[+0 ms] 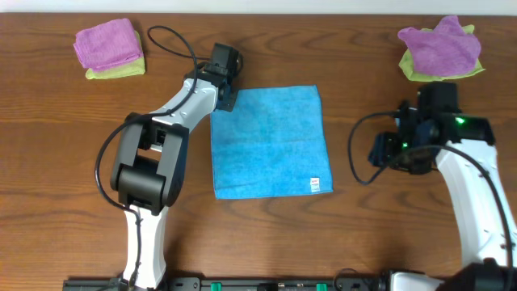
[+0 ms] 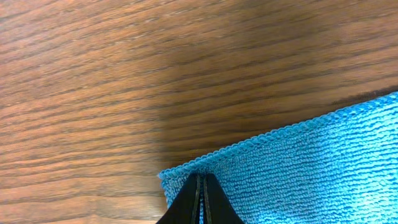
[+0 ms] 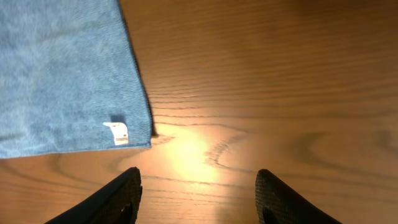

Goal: Fold the cloth
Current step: 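Move both grippers to the cloth's bottom-left and bottom-right corners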

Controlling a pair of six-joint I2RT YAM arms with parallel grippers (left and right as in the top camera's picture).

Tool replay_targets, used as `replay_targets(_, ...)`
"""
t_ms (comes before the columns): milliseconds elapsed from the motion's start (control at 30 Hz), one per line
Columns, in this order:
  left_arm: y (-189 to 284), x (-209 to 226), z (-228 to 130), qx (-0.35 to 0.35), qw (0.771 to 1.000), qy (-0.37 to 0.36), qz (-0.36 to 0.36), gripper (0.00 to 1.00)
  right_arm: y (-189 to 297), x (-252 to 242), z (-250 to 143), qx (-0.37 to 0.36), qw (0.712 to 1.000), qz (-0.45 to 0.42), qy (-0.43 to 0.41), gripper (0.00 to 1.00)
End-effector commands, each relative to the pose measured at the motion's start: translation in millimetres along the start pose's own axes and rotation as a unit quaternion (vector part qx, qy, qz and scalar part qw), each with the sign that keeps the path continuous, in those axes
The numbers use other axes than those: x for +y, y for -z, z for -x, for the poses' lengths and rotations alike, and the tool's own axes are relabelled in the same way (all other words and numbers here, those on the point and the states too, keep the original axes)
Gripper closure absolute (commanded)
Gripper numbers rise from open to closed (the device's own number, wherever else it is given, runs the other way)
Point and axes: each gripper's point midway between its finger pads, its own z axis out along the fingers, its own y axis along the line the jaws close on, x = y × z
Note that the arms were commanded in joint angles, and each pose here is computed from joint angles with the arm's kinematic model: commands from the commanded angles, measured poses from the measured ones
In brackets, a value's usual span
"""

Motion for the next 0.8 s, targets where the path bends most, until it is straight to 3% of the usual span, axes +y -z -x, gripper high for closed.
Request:
replay_targets(0, -25, 13, -26, 0.041, 0.999, -0.014, 0.020, 0.94, -7, 17, 1, 0.005, 0.999, 0.011, 0.033, 0.40)
replay_targets(433, -7, 17, 23, -0.016, 1.000, -0.011, 0.022, 0.94, -10, 33, 14, -0.022, 0.997, 0.019, 0.075, 0.34)
replay_targets(767, 62, 18, 53, 0.016, 0.999, 0.031, 0.013, 0.95, -10, 34, 24, -0.044, 0.994, 0.021, 0.094, 0.32)
